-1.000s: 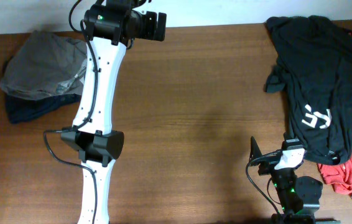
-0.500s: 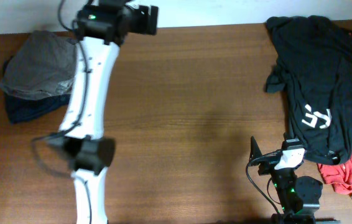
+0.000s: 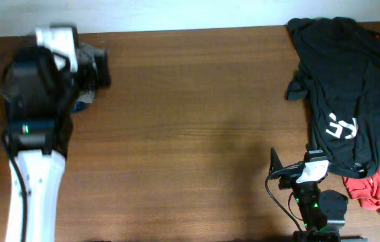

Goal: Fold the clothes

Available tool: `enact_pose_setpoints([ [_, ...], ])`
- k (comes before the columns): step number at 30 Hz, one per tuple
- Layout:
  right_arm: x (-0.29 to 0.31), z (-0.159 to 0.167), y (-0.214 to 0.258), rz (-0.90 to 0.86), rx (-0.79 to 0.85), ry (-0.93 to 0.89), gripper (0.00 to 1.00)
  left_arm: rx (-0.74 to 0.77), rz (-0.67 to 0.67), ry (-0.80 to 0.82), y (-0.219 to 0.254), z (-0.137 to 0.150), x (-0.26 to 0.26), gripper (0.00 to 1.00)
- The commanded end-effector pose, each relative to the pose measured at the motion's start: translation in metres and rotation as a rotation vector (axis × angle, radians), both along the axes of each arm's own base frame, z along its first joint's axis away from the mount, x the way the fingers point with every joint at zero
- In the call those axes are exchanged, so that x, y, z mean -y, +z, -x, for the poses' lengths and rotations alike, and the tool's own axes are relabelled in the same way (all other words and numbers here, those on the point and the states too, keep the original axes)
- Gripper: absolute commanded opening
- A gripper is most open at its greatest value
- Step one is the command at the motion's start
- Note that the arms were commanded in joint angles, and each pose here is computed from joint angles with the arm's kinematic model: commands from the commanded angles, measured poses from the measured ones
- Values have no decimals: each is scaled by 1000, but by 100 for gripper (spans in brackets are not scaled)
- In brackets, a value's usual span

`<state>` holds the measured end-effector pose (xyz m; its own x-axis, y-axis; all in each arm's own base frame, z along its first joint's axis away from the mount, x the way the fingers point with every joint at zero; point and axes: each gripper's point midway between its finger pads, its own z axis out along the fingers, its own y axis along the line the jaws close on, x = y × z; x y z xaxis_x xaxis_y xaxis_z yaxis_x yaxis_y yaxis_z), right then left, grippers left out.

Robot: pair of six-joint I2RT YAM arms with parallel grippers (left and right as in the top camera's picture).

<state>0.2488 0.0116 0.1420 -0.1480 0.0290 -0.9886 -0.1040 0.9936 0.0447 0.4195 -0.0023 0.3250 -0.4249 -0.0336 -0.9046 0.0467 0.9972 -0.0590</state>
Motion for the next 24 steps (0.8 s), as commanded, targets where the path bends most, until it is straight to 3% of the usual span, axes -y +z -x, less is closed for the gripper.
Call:
enact_pose_setpoints([
  [1,1,0,-4,-3,-11,-8,99,-6,-16,-20,-37,37,-5,99],
  [13,1,0,-4,-3,-11,-7,99,249,-72,-28,-121,127,1,99],
  [24,1,0,-4,-3,-11,-7,99,342,-82,-20,-172,161,2,99],
])
